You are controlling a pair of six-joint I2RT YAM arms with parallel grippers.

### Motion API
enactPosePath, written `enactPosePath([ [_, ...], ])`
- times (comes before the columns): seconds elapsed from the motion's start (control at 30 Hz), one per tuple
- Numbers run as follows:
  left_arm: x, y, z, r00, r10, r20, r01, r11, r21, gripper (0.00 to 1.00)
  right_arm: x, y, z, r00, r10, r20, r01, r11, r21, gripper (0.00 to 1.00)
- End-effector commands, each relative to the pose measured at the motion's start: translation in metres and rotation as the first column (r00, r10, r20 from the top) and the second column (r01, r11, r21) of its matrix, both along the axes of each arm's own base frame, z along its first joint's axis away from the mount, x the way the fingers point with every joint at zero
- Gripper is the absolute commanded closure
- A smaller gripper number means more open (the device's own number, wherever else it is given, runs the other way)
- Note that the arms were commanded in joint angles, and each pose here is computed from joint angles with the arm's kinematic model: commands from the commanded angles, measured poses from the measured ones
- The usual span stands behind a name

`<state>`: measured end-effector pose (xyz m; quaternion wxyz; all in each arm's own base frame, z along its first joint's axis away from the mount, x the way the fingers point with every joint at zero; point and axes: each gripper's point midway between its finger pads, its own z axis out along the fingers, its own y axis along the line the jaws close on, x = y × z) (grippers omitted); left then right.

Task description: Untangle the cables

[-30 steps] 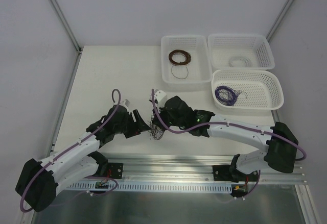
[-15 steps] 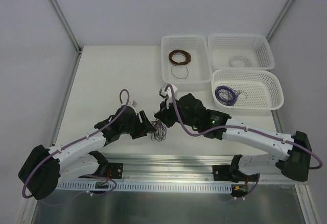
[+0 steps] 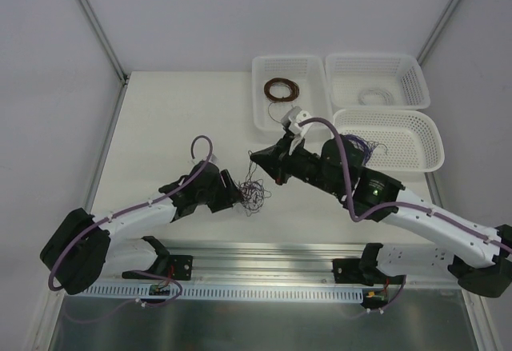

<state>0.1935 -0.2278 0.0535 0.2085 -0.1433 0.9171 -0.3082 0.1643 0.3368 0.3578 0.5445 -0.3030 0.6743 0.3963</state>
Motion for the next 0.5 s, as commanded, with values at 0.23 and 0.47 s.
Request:
enactPosePath([
  [0.23, 0.032, 0.029, -0.002, 0.987, 0.083, 0.136, -0.106, 0.98, 0.171, 0.52, 0.022, -0.093, 0.019, 0.942, -0.321, 0.097, 0.323, 0.946, -0.006, 0.98],
  [0.47, 0.038, 0.058, 0.01, 0.974, 0.109, 0.2, -0.158, 0.956, 0.248, 0.52, 0.02, -0.127, -0.083, 0.901, -0.434, -0.011, 0.425, 0.887, -0.182, 0.99],
])
